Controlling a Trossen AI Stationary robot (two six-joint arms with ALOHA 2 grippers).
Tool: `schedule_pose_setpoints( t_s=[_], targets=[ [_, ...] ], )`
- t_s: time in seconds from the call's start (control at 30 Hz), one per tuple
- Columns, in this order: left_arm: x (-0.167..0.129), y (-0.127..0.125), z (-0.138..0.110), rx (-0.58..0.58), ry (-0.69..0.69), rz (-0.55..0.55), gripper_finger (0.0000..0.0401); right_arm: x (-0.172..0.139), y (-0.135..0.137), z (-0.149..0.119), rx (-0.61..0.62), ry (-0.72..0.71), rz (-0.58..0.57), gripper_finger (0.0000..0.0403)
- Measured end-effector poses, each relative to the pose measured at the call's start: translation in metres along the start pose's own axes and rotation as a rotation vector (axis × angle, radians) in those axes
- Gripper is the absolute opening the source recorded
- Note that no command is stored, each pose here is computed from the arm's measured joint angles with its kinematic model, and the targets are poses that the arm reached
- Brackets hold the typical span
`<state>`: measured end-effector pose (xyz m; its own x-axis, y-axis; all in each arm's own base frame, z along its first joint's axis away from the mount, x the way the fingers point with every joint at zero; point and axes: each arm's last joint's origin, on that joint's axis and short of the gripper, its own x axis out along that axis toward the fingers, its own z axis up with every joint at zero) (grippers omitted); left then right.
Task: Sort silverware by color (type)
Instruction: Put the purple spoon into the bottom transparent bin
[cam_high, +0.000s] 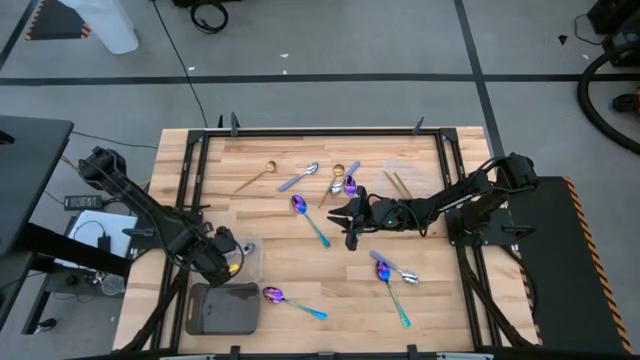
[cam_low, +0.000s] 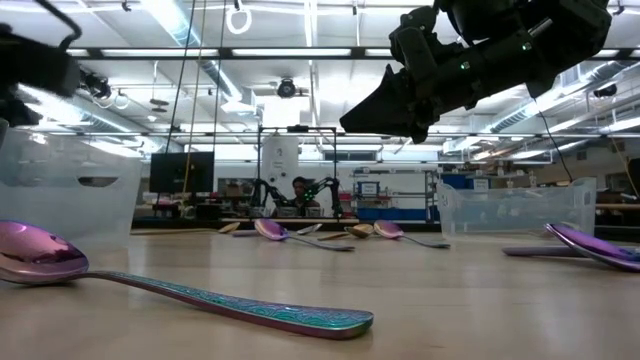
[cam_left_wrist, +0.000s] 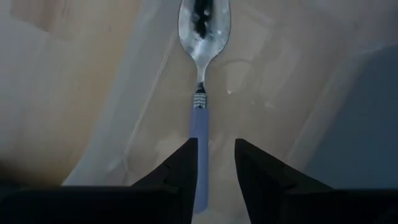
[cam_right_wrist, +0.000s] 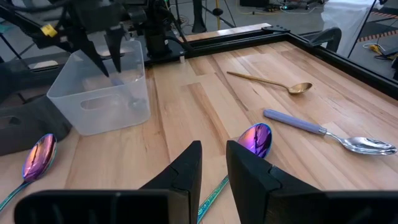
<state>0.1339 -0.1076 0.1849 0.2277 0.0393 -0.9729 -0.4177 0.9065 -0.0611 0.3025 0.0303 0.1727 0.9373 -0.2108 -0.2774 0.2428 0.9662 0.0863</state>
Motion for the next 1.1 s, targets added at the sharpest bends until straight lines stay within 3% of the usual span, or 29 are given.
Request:
schedule_pose_setpoints(
  t_s=[0.33, 0.8, 1.1],
  targets=[
    [-0.024, -0.004, 0.030, 0.024, -0.049, -0.040, 0.0114, 0.000, 0.000, 0.000, 0.015, 0.000, 0.000, 0.0084],
    [-0.021, 0.020, 0.062, -0.014, -0.079, 0.018, 0.0114, 0.000, 0.000, 0.000, 0.015, 0.000, 0.000, 0.0084],
    [-0.019, 0.038, 0.079, 0.027, -0.218, 0.212, 0.0114, 0.000, 0.000, 0.000, 0.015, 0.000, 0.000, 0.0084]
  ],
)
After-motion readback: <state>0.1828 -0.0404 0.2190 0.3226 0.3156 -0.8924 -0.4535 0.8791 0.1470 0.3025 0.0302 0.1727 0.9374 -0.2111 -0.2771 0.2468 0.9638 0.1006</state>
